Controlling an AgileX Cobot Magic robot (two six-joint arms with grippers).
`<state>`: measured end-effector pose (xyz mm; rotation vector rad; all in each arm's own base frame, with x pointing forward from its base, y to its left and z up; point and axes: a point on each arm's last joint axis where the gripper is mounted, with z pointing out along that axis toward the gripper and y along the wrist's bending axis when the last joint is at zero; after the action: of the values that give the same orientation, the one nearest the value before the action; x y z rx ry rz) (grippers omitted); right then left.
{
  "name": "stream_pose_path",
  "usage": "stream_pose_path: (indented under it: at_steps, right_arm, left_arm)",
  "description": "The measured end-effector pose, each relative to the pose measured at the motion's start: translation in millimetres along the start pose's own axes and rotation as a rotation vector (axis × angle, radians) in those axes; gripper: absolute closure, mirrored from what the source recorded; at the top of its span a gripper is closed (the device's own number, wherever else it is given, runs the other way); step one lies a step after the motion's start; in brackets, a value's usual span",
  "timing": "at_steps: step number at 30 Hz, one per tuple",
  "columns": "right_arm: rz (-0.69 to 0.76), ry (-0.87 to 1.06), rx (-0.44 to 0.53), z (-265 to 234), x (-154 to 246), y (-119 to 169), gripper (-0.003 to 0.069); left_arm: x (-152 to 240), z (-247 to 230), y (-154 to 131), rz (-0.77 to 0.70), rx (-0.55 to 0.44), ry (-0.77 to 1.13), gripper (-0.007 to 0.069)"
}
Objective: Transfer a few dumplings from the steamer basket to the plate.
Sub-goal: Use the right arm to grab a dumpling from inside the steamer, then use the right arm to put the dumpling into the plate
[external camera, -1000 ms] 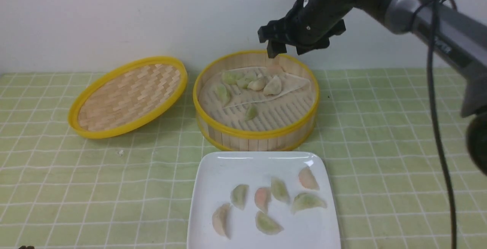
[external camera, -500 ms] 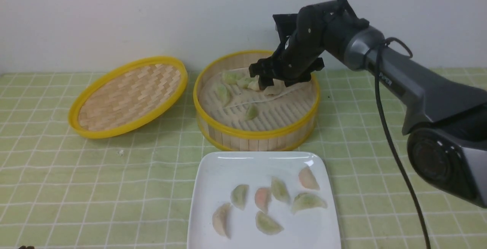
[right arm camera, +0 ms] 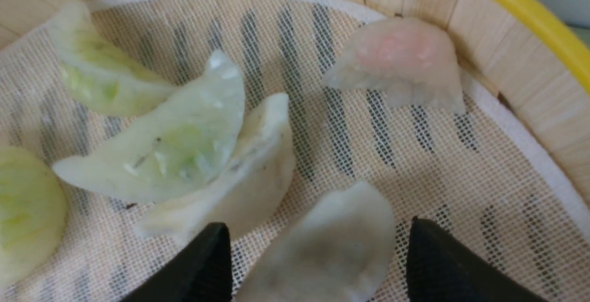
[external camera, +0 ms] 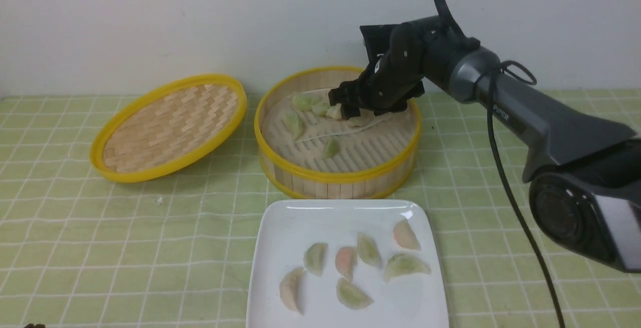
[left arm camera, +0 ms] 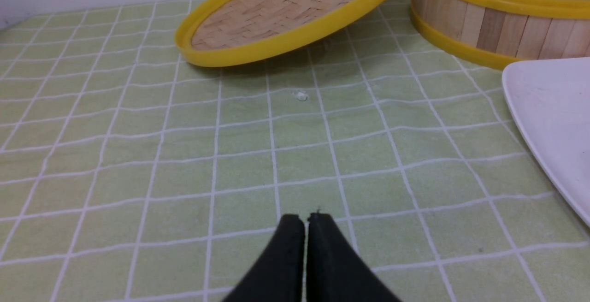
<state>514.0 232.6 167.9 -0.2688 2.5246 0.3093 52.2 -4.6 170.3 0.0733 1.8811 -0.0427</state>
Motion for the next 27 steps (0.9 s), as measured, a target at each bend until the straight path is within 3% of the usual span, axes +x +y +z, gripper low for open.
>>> stream_pose_path:
  at_steps: [2,4,8,13,18,23,27]
  right_arm:
    - [0.0,0.018,0.004,5.0,3.7,-1.0,0.0235]
    - [-0.006,0.025,0.014,5.7,4.6,-2.0,0.0316]
    - [-0.029,0.049,0.044,-4.3,2.4,-3.4,0.0367]
    - [-0.059,0.079,0.075,-39.4,-7.3,-2.3,0.0367]
    - [-0.094,0.065,0.066,-107.3,-25.3,5.0,0.0367]
    - [-0.108,0.057,-0.03,-162.8,-23.2,16.7,0.0372]
    - [-0.125,0.152,-0.098,-189.1,9.1,30.1,0.0372]
  left_arm:
    - [0.0,0.0,0.0,0.0,0.0,0.0,0.0631]
    - [0.0,0.0,0.0,0.0,0.0,0.0,0.0631]
    - [0.0,0.0,0.0,0.0,0.0,0.0,0.0631]
    - [0.0,0.0,0.0,0.0,0.0,0.0,0.0631]
    - [0.0,0.0,0.0,0.0,0.0,0.0,0.0631]
    - [0.0,0.0,0.0,0.0,0.0,0.0,0.0631]
    - [0.0,0.0,0.0,0.0,0.0,0.0,0.0631]
